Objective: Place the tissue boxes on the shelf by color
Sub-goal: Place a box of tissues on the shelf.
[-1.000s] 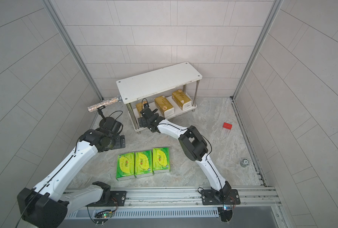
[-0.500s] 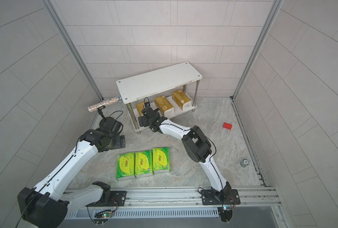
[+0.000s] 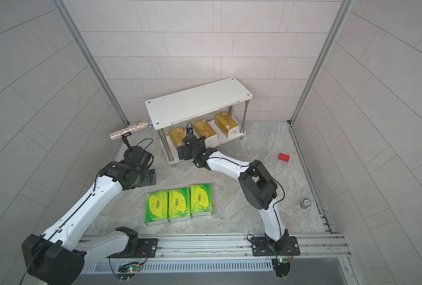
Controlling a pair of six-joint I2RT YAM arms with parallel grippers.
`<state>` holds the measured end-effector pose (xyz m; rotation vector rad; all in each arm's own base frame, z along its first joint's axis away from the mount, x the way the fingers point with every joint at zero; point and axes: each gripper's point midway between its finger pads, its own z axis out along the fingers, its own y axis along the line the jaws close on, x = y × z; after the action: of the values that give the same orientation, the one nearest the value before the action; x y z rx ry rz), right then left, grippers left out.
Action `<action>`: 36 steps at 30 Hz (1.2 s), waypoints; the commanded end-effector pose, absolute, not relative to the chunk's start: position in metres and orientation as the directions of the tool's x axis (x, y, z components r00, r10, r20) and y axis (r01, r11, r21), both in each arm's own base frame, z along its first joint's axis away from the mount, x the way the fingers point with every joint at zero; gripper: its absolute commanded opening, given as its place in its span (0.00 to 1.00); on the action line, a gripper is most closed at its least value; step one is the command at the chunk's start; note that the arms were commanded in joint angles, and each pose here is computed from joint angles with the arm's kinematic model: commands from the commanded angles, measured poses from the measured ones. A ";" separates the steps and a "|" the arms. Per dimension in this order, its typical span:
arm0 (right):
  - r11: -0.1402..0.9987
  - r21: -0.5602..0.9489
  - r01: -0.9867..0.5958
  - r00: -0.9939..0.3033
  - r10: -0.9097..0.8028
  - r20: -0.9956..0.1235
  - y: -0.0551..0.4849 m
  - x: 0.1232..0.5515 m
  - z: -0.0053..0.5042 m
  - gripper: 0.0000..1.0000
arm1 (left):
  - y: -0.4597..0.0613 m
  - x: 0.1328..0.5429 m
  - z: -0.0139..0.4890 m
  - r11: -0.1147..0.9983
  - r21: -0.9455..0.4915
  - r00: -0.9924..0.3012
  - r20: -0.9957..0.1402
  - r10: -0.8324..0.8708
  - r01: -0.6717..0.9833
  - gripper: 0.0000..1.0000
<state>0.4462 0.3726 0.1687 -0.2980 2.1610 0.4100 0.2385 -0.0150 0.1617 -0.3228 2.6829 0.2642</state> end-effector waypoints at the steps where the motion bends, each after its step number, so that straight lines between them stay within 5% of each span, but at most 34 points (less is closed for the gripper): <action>1: 0.908 0.202 -0.367 -0.559 -0.042 -0.828 0.370 0.436 0.188 1.00 | -0.011 0.235 0.158 0.948 0.150 -0.885 -0.423 -0.196 -0.282 1.00; 28: 0.856 0.292 -0.427 -0.599 -0.025 -0.800 0.399 0.462 0.156 0.87 | -0.012 0.238 0.163 0.951 0.151 -0.886 -0.427 -0.183 -0.269 1.00; 36: 0.840 0.304 -0.449 -0.592 -0.026 -0.805 0.392 0.448 0.173 0.92 | -0.012 0.237 0.162 0.951 0.152 -0.888 -0.421 -0.185 -0.270 1.00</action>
<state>0.4553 0.3955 0.1539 -0.3422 2.1648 0.5895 0.2375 -0.0153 0.1584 -0.3272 2.6940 0.2654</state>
